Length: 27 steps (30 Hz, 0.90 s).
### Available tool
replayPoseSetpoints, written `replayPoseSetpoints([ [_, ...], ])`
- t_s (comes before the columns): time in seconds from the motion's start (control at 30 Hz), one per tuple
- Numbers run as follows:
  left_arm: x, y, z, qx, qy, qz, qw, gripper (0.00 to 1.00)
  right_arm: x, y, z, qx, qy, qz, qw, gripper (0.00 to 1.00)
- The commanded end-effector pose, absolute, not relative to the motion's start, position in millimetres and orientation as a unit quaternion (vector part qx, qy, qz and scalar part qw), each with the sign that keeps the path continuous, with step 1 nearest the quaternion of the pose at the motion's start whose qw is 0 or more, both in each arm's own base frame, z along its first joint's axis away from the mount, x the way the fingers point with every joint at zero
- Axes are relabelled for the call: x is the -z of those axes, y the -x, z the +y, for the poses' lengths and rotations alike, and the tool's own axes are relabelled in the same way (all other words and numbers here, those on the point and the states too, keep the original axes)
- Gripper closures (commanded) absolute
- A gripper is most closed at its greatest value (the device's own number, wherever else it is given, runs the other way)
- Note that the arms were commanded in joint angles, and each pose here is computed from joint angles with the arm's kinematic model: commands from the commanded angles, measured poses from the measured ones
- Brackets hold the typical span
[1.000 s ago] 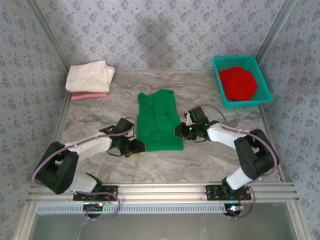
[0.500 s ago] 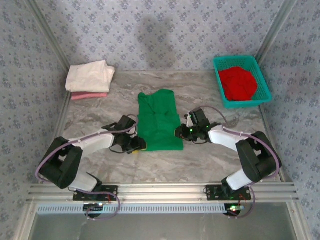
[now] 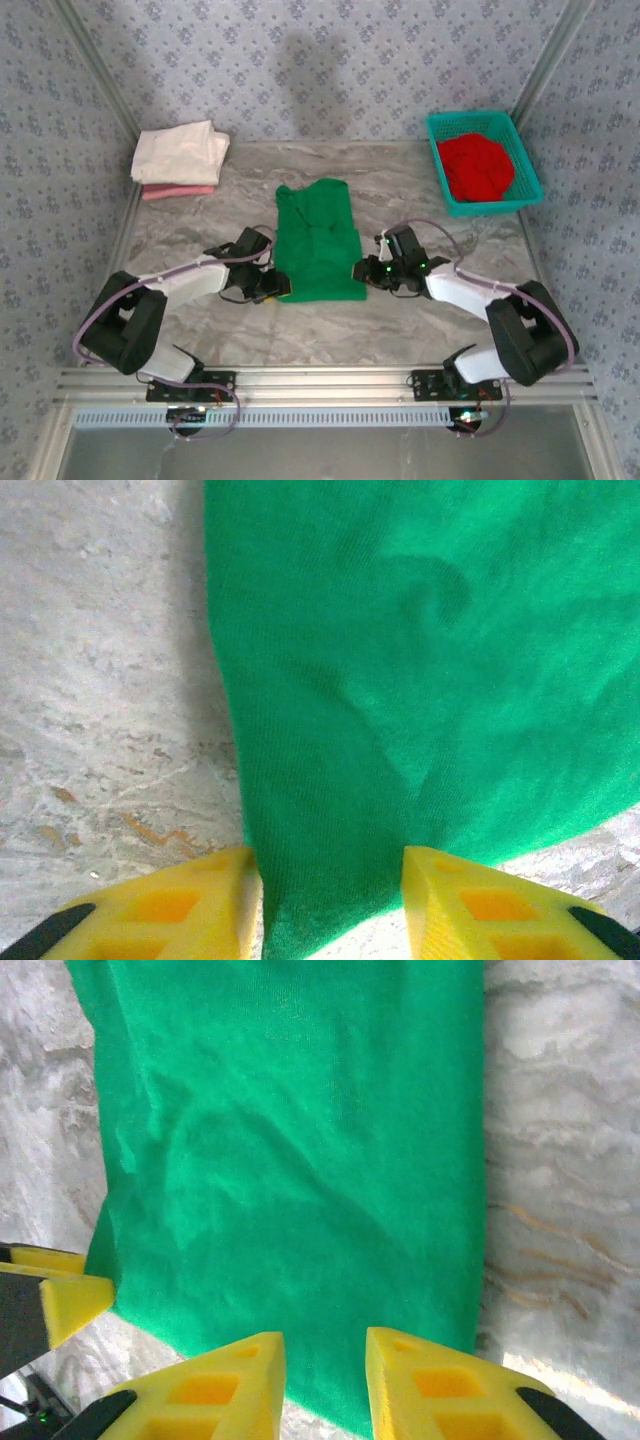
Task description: Fold and stack the t-shirts
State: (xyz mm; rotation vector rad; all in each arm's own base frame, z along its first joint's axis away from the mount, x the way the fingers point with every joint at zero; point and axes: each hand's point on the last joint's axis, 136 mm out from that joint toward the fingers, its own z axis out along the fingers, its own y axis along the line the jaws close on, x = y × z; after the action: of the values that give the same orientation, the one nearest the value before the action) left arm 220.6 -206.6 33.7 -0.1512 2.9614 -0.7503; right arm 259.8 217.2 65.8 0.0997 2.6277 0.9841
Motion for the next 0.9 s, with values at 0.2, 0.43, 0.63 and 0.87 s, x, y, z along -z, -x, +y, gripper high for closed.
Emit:
replayPoseSetpoints([
  [0.2,-25.9,-219.1,-205.7,0.241,0.048,0.969,0.036,0.64,-58.3,-242.0,198.4,-0.357,-0.105,0.915,0.156,0.64],
  [0.43,-26.2,-220.1,-205.8,0.241,0.049,0.969,0.036,0.94,-43.5,-231.0,197.0,-0.364,-0.141,0.912,0.126,0.56],
  [0.63,-24.7,-220.7,-205.0,0.239,0.049,0.969,0.039,1.00,-38.9,-227.3,203.4,-0.367,-0.141,0.913,0.112,0.52],
  [0.87,-25.6,-221.0,-203.8,0.235,0.050,0.970,0.041,1.00,-36.0,-230.3,220.4,-0.374,-0.129,0.913,0.100,0.53],
])
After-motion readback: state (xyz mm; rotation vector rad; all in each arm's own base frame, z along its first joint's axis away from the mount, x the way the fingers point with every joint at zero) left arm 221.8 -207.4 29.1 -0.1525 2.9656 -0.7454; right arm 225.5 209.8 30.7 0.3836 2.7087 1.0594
